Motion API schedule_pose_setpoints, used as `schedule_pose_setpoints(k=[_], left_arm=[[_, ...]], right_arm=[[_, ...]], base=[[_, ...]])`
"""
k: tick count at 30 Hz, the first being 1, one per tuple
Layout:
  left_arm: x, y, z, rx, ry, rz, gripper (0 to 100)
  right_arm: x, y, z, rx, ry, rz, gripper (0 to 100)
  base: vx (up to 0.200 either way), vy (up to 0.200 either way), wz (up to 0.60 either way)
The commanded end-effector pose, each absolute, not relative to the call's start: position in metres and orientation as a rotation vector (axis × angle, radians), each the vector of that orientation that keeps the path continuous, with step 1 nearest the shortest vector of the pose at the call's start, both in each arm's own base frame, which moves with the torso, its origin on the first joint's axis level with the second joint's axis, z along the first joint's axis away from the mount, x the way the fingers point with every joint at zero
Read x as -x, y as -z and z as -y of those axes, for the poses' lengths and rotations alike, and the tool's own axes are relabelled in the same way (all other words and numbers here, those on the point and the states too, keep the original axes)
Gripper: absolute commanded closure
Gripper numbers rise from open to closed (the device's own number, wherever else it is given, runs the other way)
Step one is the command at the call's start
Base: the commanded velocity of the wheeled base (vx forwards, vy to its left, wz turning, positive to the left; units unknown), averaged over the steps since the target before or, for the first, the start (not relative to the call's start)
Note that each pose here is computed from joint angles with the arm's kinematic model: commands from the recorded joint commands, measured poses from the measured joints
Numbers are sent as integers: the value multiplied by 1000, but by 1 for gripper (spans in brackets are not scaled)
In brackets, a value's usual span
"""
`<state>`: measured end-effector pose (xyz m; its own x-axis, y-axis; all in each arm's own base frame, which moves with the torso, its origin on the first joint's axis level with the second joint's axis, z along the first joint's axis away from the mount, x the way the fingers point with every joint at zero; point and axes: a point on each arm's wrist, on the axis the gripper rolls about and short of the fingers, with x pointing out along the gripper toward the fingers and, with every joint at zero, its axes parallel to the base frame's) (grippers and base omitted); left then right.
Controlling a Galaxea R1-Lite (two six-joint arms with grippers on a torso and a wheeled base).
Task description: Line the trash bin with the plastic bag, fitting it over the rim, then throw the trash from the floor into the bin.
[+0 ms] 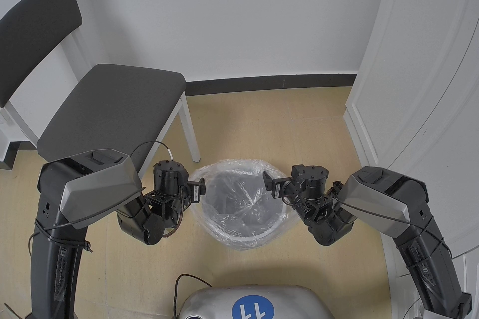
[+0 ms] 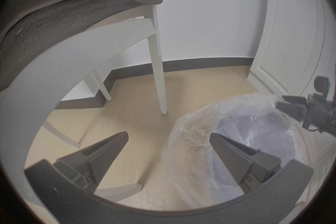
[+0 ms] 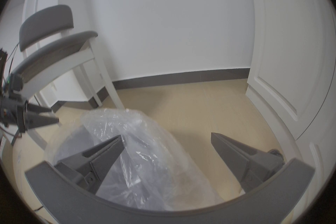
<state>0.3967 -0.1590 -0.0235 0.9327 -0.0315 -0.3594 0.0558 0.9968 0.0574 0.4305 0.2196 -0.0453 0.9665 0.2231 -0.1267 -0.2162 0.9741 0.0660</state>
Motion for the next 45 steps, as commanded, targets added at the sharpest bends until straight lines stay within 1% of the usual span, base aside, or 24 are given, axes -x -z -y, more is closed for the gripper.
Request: schedule_pose_setpoints(k=[1,9,15,20,22,27,29,31,37,40,43,45], left_arm=[[-397,24,159,-67,45,-367,0],[-404,33,158,-64,34,-368,0],[-409,35,153,-62,20,-366,0],[-416,39,151,-55,10,-360,0],[-420,40,148,-51,1,-355,0],[-424,40,146,-44,-7,-346,0],[-425,41,145,-43,-8,-345,0],[-426,42,145,-41,-10,-345,0],[-431,54,143,-40,-18,-351,0],[-432,57,144,-41,-18,-354,0],[-434,60,141,-41,-24,-357,0],[-434,61,141,-42,-26,-360,0]], right_arm=[[-439,37,-219,-83,-213,-91,0],[-453,31,-213,-130,-192,-51,0],[-472,52,-204,-148,-159,-34,0],[-472,66,-205,-151,-160,-54,0],[-472,66,-205,-152,-160,-53,0],[-470,50,-206,-162,-166,-27,0],[-461,24,-205,-165,-172,-20,0],[-453,8,-203,-163,-178,-22,0],[-439,-23,-188,-156,-200,-40,0],[-436,-23,-178,-148,-225,-70,0],[-434,-19,-162,-133,-261,-151,0],[-433,-15,-160,-125,-261,-192,0]], base=[[0,0,0],[0,0,0],[0,0,0],[0,0,0],[0,0,0],[0,0,0],[0,0,0],[0,0,0],[0,0,0],[0,0,0],[0,0,0],[0,0,0]])
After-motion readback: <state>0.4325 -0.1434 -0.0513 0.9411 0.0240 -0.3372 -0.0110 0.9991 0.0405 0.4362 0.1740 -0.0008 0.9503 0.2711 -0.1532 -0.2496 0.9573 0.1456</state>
